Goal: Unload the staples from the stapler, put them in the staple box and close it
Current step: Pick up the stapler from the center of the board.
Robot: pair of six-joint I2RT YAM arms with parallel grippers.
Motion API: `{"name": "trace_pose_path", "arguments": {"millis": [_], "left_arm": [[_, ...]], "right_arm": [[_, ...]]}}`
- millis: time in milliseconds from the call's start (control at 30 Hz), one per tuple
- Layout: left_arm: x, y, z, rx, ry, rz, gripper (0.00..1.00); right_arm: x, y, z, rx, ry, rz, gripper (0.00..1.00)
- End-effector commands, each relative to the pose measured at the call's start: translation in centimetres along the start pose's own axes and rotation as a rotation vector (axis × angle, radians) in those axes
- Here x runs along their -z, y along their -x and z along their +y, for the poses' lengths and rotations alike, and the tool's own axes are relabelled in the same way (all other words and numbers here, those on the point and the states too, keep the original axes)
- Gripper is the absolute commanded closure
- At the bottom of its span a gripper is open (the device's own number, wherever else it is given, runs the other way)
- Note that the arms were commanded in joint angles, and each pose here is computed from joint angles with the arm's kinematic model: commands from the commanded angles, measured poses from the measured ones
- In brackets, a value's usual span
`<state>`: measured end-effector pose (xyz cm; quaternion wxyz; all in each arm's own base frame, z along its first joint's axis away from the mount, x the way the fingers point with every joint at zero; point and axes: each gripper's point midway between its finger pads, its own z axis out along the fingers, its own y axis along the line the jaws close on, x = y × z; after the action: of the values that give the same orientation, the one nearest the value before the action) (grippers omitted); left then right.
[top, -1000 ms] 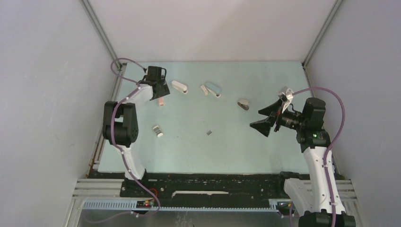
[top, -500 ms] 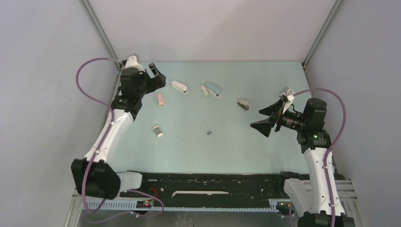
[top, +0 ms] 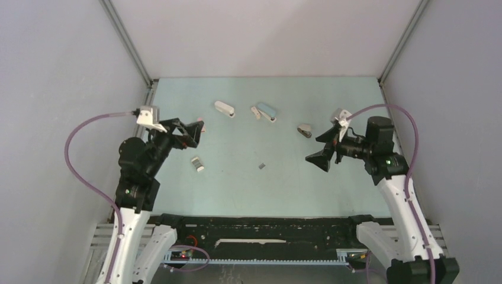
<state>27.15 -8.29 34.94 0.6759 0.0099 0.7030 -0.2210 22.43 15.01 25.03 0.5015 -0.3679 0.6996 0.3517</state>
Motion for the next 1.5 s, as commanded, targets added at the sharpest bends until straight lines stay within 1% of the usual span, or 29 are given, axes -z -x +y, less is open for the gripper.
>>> {"name": "trace_pose_path", "arguments": {"millis": [0, 167, 333, 500, 700, 1000, 1233, 1367, 1467], "left_arm": [[0.4, -3.2, -0.5, -0.062, -0.089, 0.035, 0.0], [0.4, -3.8, -1.2, -0.033, -0.128, 0.069, 0.0], [0.5, -4.0, -1.3, -0.034, -0.128, 0.082, 0.0], [0.5, -4.1, -1.5, -0.025, -0.139, 0.085, 0.0], [0.6, -4.1, -1.6, -0.021, -0.145, 0.086, 0.0], [0.4, -4.3, -1.8, -0.01, -0.159, 0.096, 0.0], [0.4, -4.4, -1.9, -0.005, -0.163, 0.098, 0.0], [0.4, -4.4, -2.0, -0.005, -0.167, 0.099, 0.0], [0.4, -4.4, -2.0, -0.005, -0.169, 0.1, 0.0]], "right_arm": [[-1.1, 1.7, -1.2, 0.116, -0.047, 0.109, 0.0], [-3.0, 3.0, -2.1, 0.136, -0.055, 0.231, 0.0], [-4.8, 3.3, -4.6, 0.081, -0.114, 0.295, 0.0], [-6.3, 2.2, -7.1, 0.013, -0.187, 0.331, 0.0], [-7.7, 0.4, -8.5, -0.074, -0.209, 0.371, 0.0], [-8.2, -1.1, -9.4, -0.123, -0.241, 0.406, 0.0], [-8.6, -2.6, -10.7, -0.172, -0.31, 0.415, 0.0], [-8.6, -3.4, -12.4, -0.202, -0.403, 0.429, 0.0], [-8.9, -4.1, -12.5, -0.222, -0.406, 0.444, 0.01]]}}
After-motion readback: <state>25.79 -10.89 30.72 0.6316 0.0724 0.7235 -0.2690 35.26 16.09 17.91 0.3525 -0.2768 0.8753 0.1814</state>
